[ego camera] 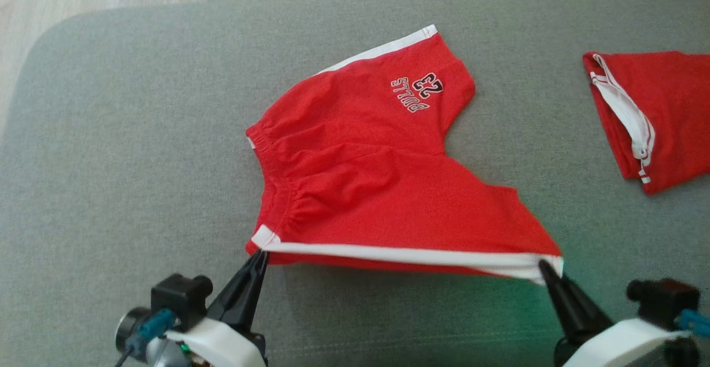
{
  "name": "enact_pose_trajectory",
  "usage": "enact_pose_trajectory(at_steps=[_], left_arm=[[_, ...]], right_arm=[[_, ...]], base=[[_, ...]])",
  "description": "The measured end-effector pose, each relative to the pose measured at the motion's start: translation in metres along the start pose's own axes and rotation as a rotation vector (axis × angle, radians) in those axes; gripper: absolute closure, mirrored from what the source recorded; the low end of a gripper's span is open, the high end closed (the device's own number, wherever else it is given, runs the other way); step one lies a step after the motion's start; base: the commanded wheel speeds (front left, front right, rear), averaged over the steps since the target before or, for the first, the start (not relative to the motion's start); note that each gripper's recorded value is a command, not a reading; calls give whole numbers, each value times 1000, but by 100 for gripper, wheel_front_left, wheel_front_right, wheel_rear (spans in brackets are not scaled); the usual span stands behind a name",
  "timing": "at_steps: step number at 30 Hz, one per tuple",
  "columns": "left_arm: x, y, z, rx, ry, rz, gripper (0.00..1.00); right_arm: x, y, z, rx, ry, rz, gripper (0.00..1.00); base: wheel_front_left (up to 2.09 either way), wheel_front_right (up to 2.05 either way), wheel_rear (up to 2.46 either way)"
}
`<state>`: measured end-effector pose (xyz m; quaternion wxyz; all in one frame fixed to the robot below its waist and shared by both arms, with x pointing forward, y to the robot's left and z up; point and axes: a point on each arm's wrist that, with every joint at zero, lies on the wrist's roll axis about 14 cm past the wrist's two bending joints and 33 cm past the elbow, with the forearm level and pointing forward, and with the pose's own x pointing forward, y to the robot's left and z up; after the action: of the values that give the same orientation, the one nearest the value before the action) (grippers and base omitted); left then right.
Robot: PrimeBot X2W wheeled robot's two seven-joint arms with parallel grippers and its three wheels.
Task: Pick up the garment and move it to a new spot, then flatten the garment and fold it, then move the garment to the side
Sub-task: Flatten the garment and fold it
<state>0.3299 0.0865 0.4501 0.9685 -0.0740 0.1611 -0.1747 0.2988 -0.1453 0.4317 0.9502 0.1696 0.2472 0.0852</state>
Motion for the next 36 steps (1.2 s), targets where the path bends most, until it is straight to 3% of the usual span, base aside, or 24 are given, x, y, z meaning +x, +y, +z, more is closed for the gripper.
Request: enact_pose_trajectory(at_steps=[8, 12, 13, 19, 26, 35, 36], left_arm=[[27, 2, 25, -8, -30, -37, 100], [75, 16, 50, 9, -83, -58, 100], [75, 16, 50, 9, -83, -58, 100], [133, 38, 53, 13, -88, -61, 100], [177, 63, 28, -5, -28, -42, 100], [193, 80, 15, -3, -27, -7, 100], [194, 80, 16, -7, -36, -5, 77]], right_arm=[[30, -9, 51, -56, -78, -14, 100], [87, -9, 98, -122, -132, 24, 100], [87, -9, 98, -122, -132, 24, 100], [172, -4, 133, -190, -140, 78, 100], [268, 12, 129, -236, -68, 144, 100], [311, 17, 108, -217, -11, 158, 100], [312, 18, 109, -218, -20, 159, 69]], base=[[0, 0, 0], [0, 0, 0], [0, 0, 0], [0, 0, 0], [0, 0, 0], [0, 0, 0], [0, 0, 0]])
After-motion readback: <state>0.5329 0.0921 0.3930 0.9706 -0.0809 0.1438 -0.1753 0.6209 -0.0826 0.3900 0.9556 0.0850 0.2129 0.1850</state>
